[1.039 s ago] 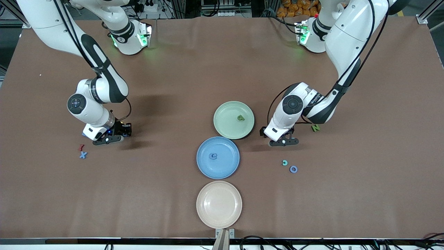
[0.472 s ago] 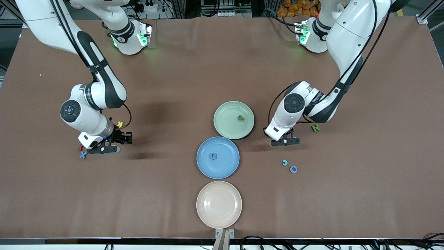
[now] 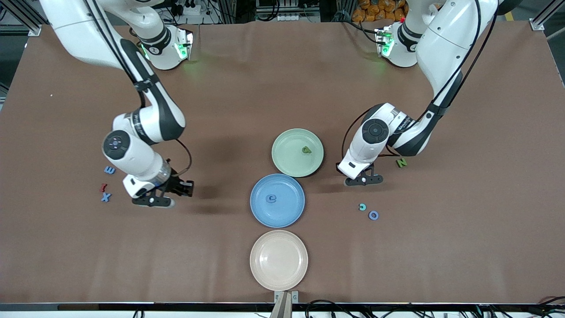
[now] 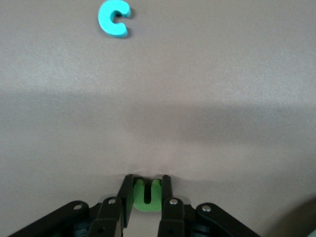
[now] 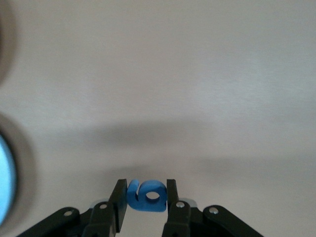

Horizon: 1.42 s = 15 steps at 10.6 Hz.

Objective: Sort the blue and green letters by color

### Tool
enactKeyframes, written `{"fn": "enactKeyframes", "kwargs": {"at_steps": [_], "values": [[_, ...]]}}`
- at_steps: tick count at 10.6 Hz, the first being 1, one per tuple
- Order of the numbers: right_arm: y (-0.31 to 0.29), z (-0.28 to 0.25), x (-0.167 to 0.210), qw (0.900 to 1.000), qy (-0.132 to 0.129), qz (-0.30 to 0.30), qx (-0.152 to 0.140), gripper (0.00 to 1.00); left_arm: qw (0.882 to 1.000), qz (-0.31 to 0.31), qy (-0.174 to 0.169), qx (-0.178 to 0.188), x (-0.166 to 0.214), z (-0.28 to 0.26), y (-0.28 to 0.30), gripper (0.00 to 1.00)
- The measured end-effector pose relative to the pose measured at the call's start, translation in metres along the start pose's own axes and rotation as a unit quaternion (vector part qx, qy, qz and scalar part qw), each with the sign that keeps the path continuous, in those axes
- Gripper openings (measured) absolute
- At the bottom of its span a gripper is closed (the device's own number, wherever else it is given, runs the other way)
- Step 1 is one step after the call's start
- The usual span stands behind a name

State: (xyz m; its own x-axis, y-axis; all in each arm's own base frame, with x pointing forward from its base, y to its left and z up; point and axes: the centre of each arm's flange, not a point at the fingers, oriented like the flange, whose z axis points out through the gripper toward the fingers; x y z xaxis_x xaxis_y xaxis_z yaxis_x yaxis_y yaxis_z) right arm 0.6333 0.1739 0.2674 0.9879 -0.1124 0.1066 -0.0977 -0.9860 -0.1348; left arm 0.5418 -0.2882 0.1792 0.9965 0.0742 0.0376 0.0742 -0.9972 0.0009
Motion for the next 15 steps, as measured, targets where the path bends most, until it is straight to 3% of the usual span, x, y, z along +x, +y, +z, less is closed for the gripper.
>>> {"fn": "enactKeyframes", "kwargs": {"at_steps": [8,10,13,15], "values": [[-0.156,0.016,-0.011,0.998,0.014,-0.006,0.059,0.36,1.000,-0.013,0.023,0.002,0.010,-0.053,0.001,0.26],[-0.187,0.021,-0.022,0.997,0.018,0.000,0.070,0.36,1.000,-0.021,0.013,-0.004,0.004,-0.061,0.009,0.26],[-0.208,0.041,-0.031,0.994,0.052,0.018,0.099,0.36,0.999,-0.040,-0.012,-0.007,-0.014,-0.074,0.038,0.26],[-0.218,0.055,-0.040,0.991,0.055,0.047,0.109,0.39,0.999,-0.051,-0.016,-0.009,-0.035,-0.076,0.065,0.26]]}}
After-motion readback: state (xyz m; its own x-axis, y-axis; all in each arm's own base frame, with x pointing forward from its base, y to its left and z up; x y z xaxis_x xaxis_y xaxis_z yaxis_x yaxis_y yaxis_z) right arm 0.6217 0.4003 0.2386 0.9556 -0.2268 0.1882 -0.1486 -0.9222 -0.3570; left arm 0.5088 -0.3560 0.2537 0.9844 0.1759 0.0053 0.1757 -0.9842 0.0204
